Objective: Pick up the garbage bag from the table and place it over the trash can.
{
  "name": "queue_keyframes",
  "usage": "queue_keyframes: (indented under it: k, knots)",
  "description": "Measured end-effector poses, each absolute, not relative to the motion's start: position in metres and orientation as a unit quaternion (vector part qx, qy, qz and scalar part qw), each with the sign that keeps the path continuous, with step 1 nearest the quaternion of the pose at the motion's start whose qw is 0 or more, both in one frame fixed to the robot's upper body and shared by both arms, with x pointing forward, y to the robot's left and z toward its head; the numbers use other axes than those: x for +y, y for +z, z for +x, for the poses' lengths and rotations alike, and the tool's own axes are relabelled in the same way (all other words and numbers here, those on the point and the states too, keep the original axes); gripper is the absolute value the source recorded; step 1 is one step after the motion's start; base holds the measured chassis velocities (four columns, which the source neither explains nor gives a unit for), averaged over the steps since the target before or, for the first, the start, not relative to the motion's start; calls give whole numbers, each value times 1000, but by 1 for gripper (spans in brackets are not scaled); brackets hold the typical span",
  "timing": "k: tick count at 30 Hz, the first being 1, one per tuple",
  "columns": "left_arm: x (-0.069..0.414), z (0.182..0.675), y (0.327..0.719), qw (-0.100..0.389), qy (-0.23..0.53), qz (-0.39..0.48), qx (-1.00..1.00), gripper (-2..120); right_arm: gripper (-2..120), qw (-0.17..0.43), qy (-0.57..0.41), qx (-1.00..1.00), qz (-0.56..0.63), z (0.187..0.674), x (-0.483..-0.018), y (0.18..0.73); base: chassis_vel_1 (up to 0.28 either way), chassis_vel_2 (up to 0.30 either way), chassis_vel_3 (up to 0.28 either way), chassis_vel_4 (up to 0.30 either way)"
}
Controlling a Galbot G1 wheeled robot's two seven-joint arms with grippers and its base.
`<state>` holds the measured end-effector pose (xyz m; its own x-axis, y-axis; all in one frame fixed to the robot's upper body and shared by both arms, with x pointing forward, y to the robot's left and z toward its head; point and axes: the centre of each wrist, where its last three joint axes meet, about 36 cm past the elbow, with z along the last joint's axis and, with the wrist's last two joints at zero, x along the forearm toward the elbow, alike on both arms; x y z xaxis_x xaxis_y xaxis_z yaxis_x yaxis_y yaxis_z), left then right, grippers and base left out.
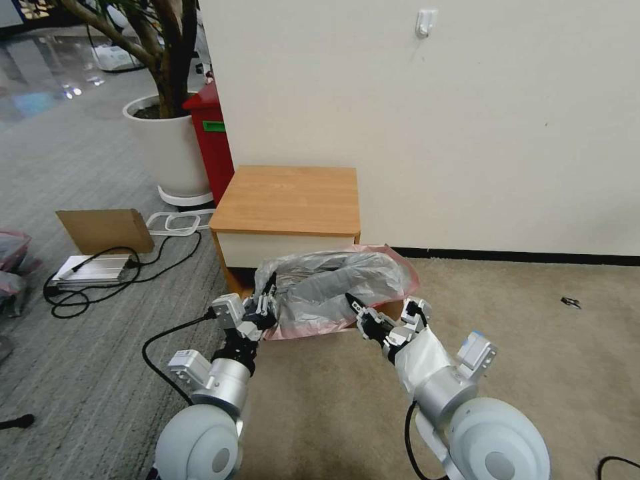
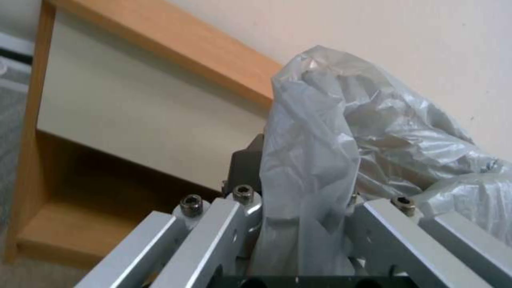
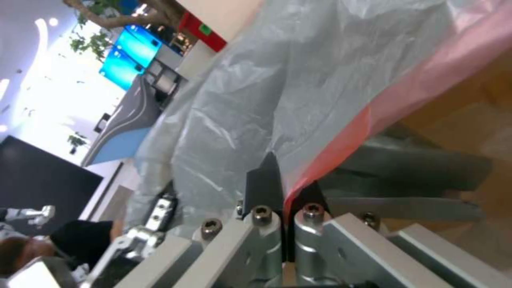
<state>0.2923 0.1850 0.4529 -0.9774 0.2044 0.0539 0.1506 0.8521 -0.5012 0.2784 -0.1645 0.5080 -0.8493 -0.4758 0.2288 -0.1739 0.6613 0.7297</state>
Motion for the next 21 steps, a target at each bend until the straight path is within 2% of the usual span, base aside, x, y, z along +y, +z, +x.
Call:
queue_keyframes:
  k: [7, 21]
  knots:
    - [180, 294, 454, 67, 280, -90, -954, 11, 0, 196, -378, -881, 207, 265, -163, 513, 0, 0, 0, 0]
    - [204, 305, 467, 104, 357, -71, -926, 11, 0, 217, -335, -894, 203, 237, -173, 502, 0, 0, 0, 0]
